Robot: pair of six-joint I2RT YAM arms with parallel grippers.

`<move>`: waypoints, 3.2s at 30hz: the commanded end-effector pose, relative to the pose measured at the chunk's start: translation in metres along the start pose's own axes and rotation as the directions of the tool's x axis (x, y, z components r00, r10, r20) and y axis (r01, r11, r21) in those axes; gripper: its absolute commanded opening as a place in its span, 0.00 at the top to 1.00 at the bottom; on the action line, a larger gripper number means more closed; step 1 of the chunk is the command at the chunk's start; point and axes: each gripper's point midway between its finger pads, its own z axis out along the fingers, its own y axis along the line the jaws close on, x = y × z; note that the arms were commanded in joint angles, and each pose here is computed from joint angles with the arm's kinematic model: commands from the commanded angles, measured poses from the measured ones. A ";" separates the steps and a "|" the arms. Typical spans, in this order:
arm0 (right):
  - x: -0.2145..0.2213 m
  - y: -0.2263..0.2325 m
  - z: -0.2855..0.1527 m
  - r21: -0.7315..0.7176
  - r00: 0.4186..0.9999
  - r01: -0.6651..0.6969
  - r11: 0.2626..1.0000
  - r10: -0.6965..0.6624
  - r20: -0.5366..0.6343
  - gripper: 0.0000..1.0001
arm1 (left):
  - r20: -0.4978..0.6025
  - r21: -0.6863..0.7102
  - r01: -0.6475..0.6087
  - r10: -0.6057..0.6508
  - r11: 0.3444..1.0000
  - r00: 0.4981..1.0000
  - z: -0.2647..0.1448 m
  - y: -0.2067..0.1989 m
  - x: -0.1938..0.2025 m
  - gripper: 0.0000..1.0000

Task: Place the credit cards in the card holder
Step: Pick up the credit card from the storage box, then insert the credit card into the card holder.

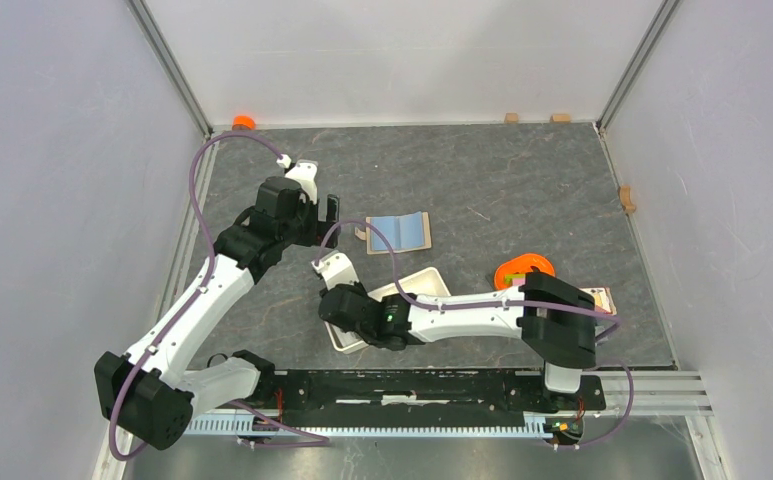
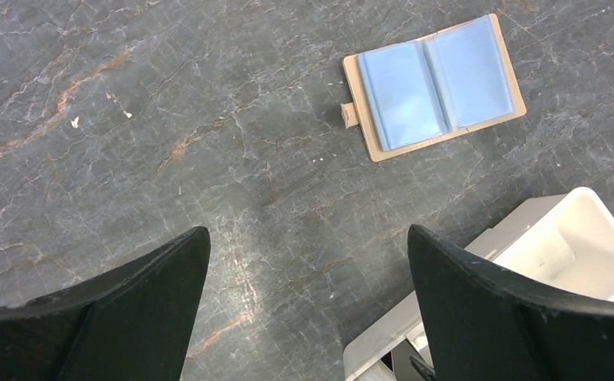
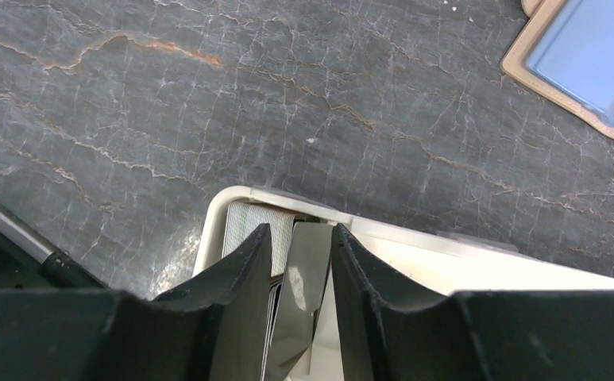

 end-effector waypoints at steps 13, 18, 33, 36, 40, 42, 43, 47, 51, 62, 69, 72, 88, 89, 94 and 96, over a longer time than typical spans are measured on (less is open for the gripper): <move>-0.036 0.001 -0.003 0.014 0.993 -0.057 0.998 0.055 0.100 1.00 | 0.061 -0.005 -0.002 0.003 1.000 0.998 -0.007 0.003 -0.015 0.00; -0.054 -0.007 -0.019 0.015 0.986 -0.081 0.997 0.078 0.149 1.00 | 0.066 -0.016 -0.001 0.002 1.000 0.998 -0.008 0.005 -0.015 0.00; -0.042 -0.119 -0.074 0.093 0.995 -0.039 0.995 0.030 0.096 1.00 | 0.105 -0.062 0.011 -0.004 0.998 0.994 -0.010 0.020 -0.020 0.00; -0.060 -0.132 -0.077 -0.032 0.991 -0.039 0.999 0.043 0.128 1.00 | 0.134 0.137 -0.052 0.034 0.989 0.990 -0.014 -0.014 -0.022 0.01; -0.084 -0.164 -0.089 -0.179 0.981 -0.033 0.983 0.067 0.184 1.00 | 0.198 0.444 -0.165 0.083 0.881 0.977 -0.032 -0.069 -0.019 0.02; -0.093 -0.169 -0.097 -0.319 0.979 -0.020 0.948 0.083 0.185 1.00 | 0.202 0.606 -0.204 0.099 0.769 0.974 -0.045 -0.101 -0.010 0.02; -0.097 -0.175 -0.100 -0.358 0.979 -0.021 0.933 0.091 0.181 1.00 | 0.192 0.670 -0.211 0.108 0.712 0.975 -0.051 -0.114 -0.004 0.02; -0.101 -0.160 -0.119 -0.603 0.985 0.009 0.797 0.097 0.143 1.00 | 0.138 0.808 -0.206 0.163 0.553 0.977 -0.064 -0.154 0.020 0.02; -0.100 -0.135 -0.140 -0.762 0.987 0.039 0.647 0.094 0.130 1.00 | 0.106 0.827 -0.199 0.203 0.525 0.974 -0.062 -0.167 0.034 0.00; -0.100 -0.112 -0.157 -0.866 0.985 0.041 0.499 0.124 0.118 1.00 | 0.051 0.908 -0.144 0.238 0.394 0.970 -0.081 -0.204 0.055 0.05; -0.103 -0.106 -0.156 -0.870 0.986 0.045 0.491 0.116 0.117 1.00 | 0.018 0.934 -0.105 0.247 0.343 0.969 -0.088 -0.220 0.061 0.67; -0.112 -0.112 -0.153 -0.837 0.980 0.052 0.545 0.133 0.147 0.92 | 0.013 0.931 -0.094 0.226 0.353 0.974 -0.087 -0.223 0.057 0.98; -0.125 -0.144 -0.189 -0.819 0.832 0.016 0.574 0.447 0.329 0.36 | 0.179 0.910 -0.153 -0.033 0.385 0.983 -0.108 -0.219 0.003 0.98; -0.125 -0.141 -0.193 -0.828 0.825 0.032 0.559 0.453 0.338 0.40 | 0.176 0.916 -0.153 -0.027 0.370 0.984 -0.110 -0.220 0.004 0.98; -0.127 -0.128 -0.200 -0.865 0.824 0.063 0.498 0.463 0.327 0.54 | 0.164 0.927 -0.145 -0.027 0.346 0.986 -0.109 -0.223 0.006 0.98; -0.127 -0.123 -0.197 -0.873 0.831 0.060 0.484 0.460 0.312 0.62 | 0.155 0.929 -0.138 -0.024 0.344 0.988 -0.107 -0.223 0.008 0.98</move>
